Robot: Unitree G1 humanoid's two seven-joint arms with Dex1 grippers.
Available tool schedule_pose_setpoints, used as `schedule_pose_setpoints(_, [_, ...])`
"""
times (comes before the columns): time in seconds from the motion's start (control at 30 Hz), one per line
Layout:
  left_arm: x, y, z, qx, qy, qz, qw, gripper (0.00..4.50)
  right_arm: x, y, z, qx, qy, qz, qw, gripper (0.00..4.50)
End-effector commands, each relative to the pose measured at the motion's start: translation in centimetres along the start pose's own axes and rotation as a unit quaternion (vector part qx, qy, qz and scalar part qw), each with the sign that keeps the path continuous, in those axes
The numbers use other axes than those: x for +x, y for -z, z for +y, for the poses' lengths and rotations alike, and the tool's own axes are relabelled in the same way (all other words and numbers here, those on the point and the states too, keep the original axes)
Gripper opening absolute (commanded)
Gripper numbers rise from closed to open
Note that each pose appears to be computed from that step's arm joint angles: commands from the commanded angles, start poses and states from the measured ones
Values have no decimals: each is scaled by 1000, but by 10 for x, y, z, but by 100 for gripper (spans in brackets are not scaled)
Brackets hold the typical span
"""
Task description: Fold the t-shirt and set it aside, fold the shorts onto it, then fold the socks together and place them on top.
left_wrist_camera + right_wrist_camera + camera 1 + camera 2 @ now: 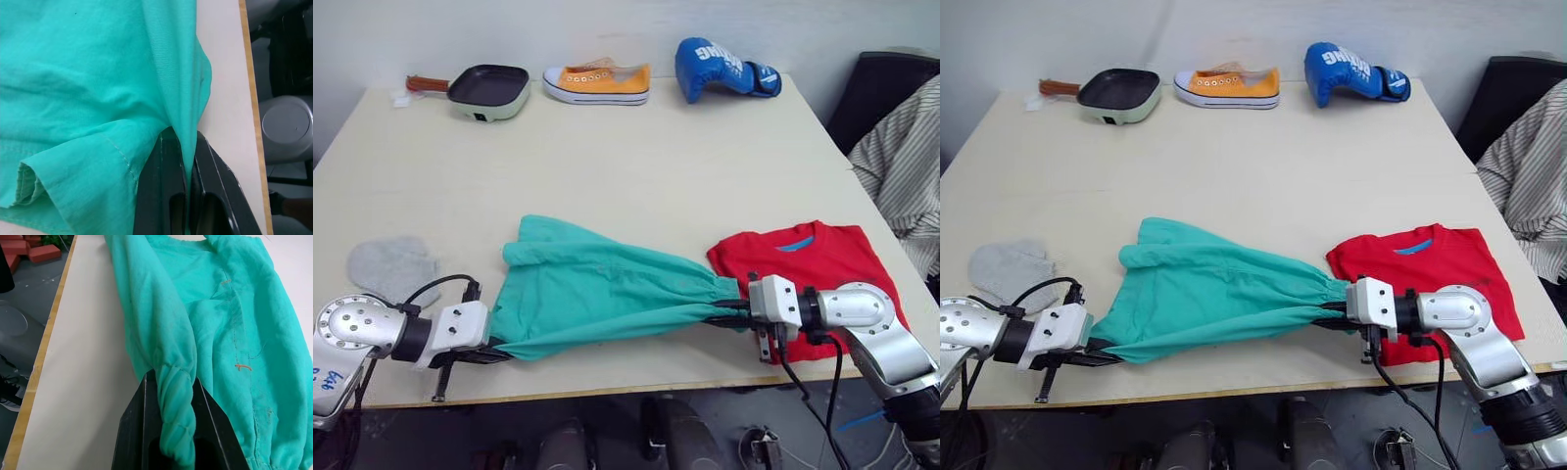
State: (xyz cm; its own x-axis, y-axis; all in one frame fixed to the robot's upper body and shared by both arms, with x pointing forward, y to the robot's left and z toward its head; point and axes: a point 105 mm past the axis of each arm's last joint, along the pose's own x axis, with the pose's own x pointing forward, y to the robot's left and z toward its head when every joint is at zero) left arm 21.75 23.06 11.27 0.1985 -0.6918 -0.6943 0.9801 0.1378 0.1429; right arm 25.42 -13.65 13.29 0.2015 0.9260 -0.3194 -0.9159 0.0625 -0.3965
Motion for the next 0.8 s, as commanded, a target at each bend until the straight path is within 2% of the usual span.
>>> schedule_pose_setpoints(0.03, [-12,3,1,-30,8,2,1000,49,-11,-13,-9,-15,32,-9,999,0])
schedule_pose_setpoints(0.13, [-18,0,-3,-42,32,2,999,130,-13,-19,-8,-7,25,-17,1000,0])
schedule_pose_setpoints(0.23, [-26,-10,-3,-56,42,-6,998,230,-14,-21,-5,-12,22,-11,1000,86])
schedule_pose_setpoints(0.27, [-32,-21,0,-71,41,-27,996,264,-18,-24,-3,-14,21,-7,1000,118])
schedule_pose_setpoints(0.33, [-45,-44,5,-96,45,-73,992,322,-29,-31,1,-1,20,-4,1000,119])
schedule_pose_setpoints(0.43, [-61,-85,19,-106,45,-148,982,322,-46,-46,7,40,10,-8,999,119])
schedule_pose_setpoints(0.57, [-57,-114,43,-93,21,-196,976,322,-52,-54,15,59,-8,-1,998,119])
schedule_pose_setpoints(0.63, [-45,-122,58,-74,1,-210,975,283,-55,-62,11,84,0,-25,996,119])
schedule_pose_setpoints(0.73, [-24,-119,68,-57,-2,-196,979,207,-52,-66,-4,107,30,-50,993,62])
schedule_pose_setpoints(0.8, [1,-107,76,-42,-10,-166,985,145,-36,-56,-10,93,37,-34,994,0])
